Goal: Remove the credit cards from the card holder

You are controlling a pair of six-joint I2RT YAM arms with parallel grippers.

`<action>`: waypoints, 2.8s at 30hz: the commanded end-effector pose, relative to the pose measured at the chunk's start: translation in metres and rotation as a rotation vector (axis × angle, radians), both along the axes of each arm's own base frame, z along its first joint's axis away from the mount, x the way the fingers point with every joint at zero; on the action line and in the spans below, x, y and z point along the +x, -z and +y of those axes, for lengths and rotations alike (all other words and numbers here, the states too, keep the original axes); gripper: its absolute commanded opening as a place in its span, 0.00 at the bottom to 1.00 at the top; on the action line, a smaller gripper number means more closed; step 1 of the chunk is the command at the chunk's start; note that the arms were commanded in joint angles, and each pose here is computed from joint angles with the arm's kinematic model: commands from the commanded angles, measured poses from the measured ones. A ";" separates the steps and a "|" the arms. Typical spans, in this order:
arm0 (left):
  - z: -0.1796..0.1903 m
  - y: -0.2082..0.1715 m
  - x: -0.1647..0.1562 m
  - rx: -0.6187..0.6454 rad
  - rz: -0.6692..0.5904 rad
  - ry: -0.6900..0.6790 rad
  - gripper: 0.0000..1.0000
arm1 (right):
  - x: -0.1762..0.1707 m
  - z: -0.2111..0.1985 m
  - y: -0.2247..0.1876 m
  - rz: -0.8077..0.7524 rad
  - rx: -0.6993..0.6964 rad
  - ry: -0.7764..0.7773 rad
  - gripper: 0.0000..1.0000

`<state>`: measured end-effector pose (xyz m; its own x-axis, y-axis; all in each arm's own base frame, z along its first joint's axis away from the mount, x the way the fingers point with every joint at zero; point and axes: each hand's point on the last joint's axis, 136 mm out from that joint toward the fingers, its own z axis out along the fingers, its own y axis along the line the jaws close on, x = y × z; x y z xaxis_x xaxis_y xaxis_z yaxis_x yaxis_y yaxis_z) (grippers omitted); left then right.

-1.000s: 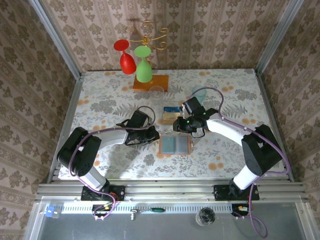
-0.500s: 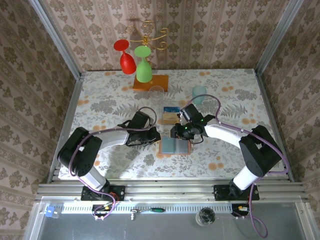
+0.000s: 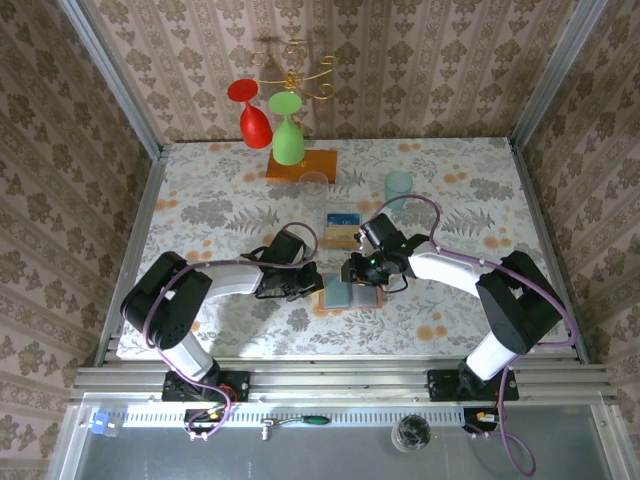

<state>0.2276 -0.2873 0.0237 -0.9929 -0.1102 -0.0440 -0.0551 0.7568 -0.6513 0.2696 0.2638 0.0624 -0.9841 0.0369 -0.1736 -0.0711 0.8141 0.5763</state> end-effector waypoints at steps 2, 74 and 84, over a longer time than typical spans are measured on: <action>0.007 0.006 -0.003 0.033 0.005 -0.022 0.05 | -0.005 0.007 0.005 0.029 0.016 -0.013 0.27; 0.018 0.012 0.003 0.104 0.012 0.007 0.00 | -0.011 -0.002 0.031 0.032 -0.117 -0.030 0.22; 0.018 0.013 0.003 0.106 0.014 0.007 0.00 | -0.006 0.002 0.014 -0.001 -0.096 -0.030 0.20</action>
